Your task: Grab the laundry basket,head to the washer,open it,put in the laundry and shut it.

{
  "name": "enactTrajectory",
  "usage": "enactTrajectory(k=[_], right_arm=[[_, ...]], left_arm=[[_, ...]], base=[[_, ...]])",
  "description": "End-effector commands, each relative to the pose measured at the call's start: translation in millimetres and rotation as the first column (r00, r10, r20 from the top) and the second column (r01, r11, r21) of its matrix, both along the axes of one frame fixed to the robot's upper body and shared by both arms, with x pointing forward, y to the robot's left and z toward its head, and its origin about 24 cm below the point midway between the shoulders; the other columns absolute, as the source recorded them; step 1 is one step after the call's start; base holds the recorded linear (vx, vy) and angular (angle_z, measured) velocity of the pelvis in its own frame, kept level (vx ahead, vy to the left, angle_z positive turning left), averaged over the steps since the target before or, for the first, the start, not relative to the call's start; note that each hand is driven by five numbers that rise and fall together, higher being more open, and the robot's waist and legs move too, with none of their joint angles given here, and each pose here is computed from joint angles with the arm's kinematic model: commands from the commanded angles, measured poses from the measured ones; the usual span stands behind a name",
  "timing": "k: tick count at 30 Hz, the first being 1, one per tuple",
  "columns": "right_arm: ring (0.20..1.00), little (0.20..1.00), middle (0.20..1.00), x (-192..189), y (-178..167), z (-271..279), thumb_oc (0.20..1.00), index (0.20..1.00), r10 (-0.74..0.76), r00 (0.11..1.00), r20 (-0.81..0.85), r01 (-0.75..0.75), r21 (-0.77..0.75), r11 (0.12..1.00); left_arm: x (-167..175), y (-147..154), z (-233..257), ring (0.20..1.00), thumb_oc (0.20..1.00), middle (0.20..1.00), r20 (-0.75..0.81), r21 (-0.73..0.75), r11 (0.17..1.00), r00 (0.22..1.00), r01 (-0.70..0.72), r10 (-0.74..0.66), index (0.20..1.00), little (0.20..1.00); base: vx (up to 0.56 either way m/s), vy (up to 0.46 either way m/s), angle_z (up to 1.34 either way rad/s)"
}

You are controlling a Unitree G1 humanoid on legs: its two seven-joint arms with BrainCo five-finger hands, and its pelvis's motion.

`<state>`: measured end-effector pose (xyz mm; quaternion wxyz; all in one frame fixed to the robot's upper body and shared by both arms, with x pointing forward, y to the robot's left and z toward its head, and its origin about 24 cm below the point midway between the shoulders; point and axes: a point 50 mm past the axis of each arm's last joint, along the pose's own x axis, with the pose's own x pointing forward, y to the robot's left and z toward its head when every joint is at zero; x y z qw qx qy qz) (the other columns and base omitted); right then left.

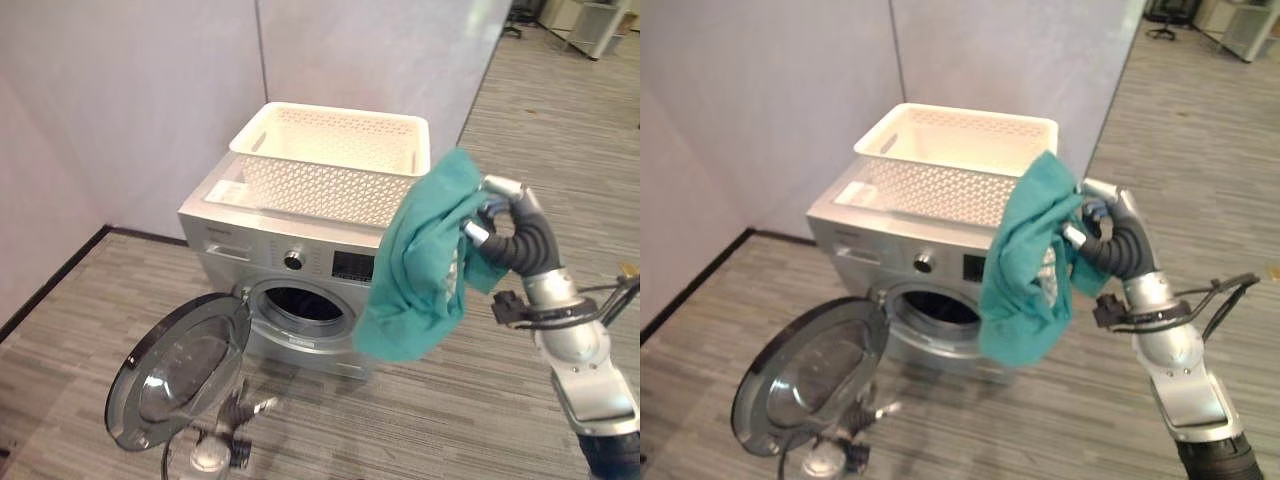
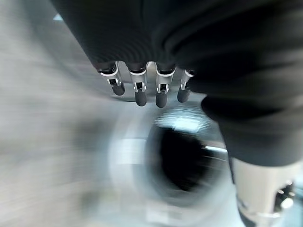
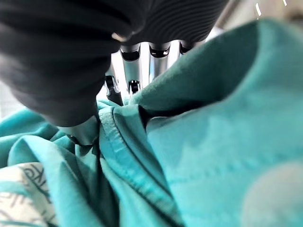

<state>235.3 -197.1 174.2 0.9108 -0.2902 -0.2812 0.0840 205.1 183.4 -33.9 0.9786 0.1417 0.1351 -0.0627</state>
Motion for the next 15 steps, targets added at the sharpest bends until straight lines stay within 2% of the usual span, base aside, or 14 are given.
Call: enactTrajectory(k=[1,4,5,6,10,12,15], right_arm=[[0.200,0.200,0.200,-10.2,17.5,31.1,0.200,0.200,0.164,0.976,0.143,-0.175,0.073,0.982],[0.200,0.200,0.200,-10.1,22.0,29.2,0.200,0.200,0.197,0.973,0.118,-0.206,0.066,0.976],[0.200,0.200,0.200,-10.2,26.0,29.1,0.200,0.200,0.233,0.968,0.096,-0.239,0.062,0.969],[0.200,0.200,0.200,-10.2,26.0,29.4,0.200,0.200,0.233,0.968,0.097,-0.239,0.062,0.969],[0.200,0.200,0.200,-7.4,37.1,31.5,0.200,0.200,0.296,0.952,0.074,-0.301,0.060,0.952],[0.200,0.200,0.200,-5.2,41.9,32.6,0.200,0.200,0.313,0.947,0.069,-0.317,0.067,0.946],[0.200,0.200,0.200,-2.2,44.5,33.5,0.200,0.200,0.311,0.948,0.068,-0.316,0.071,0.946]], left_arm=[[33.0,11.2,63.8,1.000,1.000,1.000,0.285,0.071,0.992,0.951,0.102,-0.118,1.000,1.000],[39.2,1.5,84.5,1.000,1.000,1.000,0.354,0.025,0.987,0.922,0.161,-0.159,1.000,1.000],[42.7,-13.1,101.1,1.000,1.000,1.000,0.393,-0.072,0.964,0.896,0.255,-0.207,1.000,1.000],[42.8,-12.9,101.6,1.000,1.000,1.000,0.393,-0.072,0.964,0.896,0.255,-0.208,1.000,1.000],[49.8,-43.4,119.2,1.000,1.000,1.000,0.403,-0.262,0.870,0.866,0.419,-0.296,1.000,1.000],[53.3,-57.2,116.9,1.000,1.000,1.000,0.374,-0.303,0.840,0.867,0.449,-0.329,1.000,1.000],[59.3,-69.9,120.8,1.000,1.000,1.000,0.375,-0.285,0.825,0.849,0.488,-0.372,1.000,1.000]], base=[[-0.01,-0.052,0.11],[0.01,-0.040,0.09],[0.01,-0.031,0.09],[0.02,-0.026,0.10],[0.02,-0.025,0.20],[0.03,-0.016,0.16],[0.02,-0.010,0.06]])
